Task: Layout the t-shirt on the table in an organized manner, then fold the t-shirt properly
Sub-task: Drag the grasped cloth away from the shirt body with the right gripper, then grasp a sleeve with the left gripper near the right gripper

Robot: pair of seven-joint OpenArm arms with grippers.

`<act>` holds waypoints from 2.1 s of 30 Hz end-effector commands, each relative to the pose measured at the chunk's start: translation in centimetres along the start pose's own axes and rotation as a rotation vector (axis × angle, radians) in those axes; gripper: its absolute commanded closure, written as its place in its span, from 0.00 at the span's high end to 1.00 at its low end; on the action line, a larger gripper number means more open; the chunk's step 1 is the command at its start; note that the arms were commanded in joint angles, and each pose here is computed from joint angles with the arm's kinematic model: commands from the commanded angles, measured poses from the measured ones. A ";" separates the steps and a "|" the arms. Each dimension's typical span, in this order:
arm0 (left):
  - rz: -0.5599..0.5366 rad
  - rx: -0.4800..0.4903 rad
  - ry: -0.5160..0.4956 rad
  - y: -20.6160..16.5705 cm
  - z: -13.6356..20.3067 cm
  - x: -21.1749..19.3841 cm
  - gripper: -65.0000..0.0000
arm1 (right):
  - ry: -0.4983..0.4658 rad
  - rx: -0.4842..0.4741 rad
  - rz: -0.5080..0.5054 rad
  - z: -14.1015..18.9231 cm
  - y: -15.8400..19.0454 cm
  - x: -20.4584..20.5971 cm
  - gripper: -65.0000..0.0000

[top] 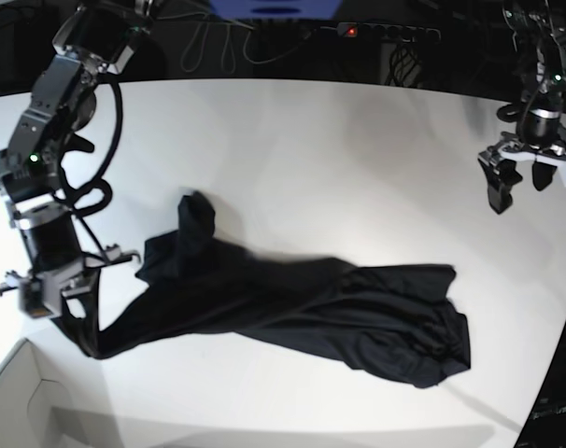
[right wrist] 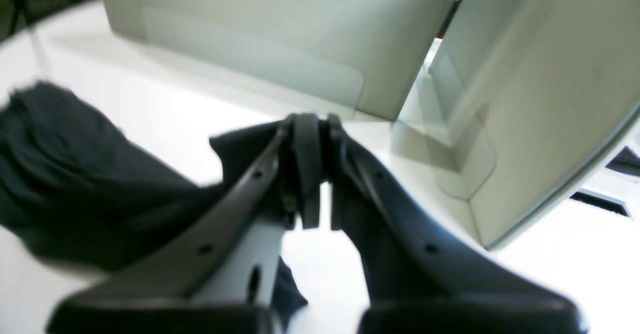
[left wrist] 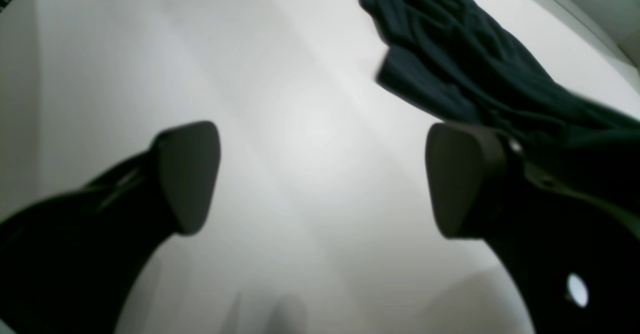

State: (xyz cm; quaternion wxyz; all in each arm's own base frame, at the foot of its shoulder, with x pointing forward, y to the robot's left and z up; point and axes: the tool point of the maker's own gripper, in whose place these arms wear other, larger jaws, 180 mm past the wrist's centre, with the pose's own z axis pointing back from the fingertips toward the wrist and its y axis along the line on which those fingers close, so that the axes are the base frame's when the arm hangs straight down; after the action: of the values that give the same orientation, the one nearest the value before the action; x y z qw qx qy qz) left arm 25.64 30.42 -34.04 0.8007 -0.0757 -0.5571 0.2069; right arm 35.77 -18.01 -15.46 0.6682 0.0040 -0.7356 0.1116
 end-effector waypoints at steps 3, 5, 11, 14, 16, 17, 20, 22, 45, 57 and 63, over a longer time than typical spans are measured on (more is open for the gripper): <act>-0.015 -0.024 -0.047 -0.5 -0.1 1.7 0.98 | -0.010 -0.010 -0.060 1.2 -0.7 0.7 0.00; -0.015 -0.024 -0.047 -0.5 -0.1 1.7 0.98 | 0.033 0.029 -0.122 2.2 0.4 -0.8 0.00; -0.013 -0.049 -0.026 -1.5 -0.3 0.8 0.98 | 0.162 0.151 -0.229 5.0 5.3 -5.1 0.00; -0.009 -0.125 0.030 -4.5 -0.9 -1.4 0.98 | 0.188 0.172 -0.239 5.5 6.2 -5.8 0.00; -0.010 -0.208 0.068 -7.8 -1.5 -3.0 0.98 | 0.193 0.172 -0.239 5.5 6.2 -6.0 0.00; -0.012 -0.257 0.094 -9.8 -1.7 -4.1 0.98 | 0.191 0.169 -0.234 5.5 6.0 -5.9 0.00; 0.006 -0.422 0.164 -16.8 -1.8 -7.2 0.98 | 0.197 0.172 -0.211 5.5 5.6 -5.9 0.00; 0.024 -0.516 0.185 -21.2 -1.8 -8.2 0.98 | 0.201 0.175 -0.201 5.5 5.4 -6.0 0.00; -0.517 -0.730 0.378 -36.5 -5.0 -22.7 0.98 | 0.242 0.140 -0.162 6.0 3.2 -7.0 0.00; -0.540 -0.723 0.396 -35.8 -5.2 -23.2 0.37 | 0.242 0.114 -0.165 5.7 2.2 -7.3 0.00; -0.514 -0.716 0.388 -35.5 -4.4 -23.1 0.03 | 0.247 0.113 -0.170 5.6 2.1 -7.5 0.00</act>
State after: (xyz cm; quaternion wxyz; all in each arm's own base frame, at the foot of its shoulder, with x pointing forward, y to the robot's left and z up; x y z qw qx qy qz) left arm 31.99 -10.51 -43.06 0.8374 -0.2425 -0.4378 -0.2196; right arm 30.35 -17.92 -25.25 0.7783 0.0871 -0.6147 0.0937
